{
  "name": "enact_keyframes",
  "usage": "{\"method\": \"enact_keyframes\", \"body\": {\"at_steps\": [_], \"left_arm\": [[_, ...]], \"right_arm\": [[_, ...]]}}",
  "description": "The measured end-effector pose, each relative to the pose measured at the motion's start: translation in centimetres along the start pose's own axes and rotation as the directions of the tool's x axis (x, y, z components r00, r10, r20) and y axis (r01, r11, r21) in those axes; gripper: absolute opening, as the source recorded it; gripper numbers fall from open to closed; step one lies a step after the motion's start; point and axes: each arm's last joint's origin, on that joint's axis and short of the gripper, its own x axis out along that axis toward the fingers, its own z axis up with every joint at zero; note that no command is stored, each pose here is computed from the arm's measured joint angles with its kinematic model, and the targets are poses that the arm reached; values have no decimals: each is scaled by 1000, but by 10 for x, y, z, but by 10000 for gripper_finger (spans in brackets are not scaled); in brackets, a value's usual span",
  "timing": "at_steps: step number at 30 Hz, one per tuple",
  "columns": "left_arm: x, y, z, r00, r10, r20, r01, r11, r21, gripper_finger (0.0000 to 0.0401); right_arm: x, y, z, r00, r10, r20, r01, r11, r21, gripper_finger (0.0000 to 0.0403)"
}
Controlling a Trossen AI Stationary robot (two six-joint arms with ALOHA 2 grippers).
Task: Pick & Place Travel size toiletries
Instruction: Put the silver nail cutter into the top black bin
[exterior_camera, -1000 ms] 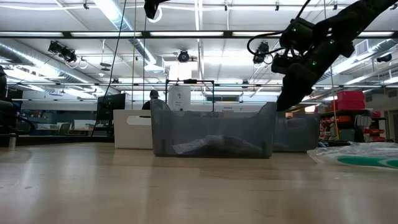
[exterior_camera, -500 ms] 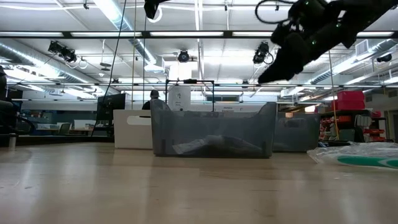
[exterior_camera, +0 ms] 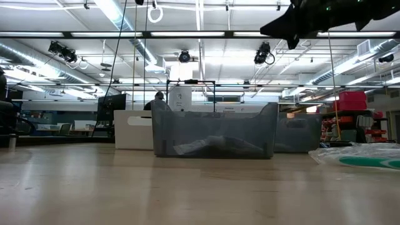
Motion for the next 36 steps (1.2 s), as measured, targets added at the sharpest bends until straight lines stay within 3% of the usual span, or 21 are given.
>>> {"method": "enact_keyframes", "body": {"at_steps": [10,19,27,36], "left_arm": [[-22,1,9,999,2,51,-2,1000,-4,16],[-28,1,10,999,2,49,-2,1000,-1,6],[-28,1,10,999,3,51,-2,1000,-1,18],[-28,1,10,999,2,52,-2,1000,-1,5]], "right_arm": [[-20,2,14,995,-2,100,-1,1000,30,4],[-21,3,14,995,-4,100,1,999,34,4],[-20,23,14,994,24,104,-27,999,28,1],[-23,49,13,994,69,87,-72,997,33,1]]}}
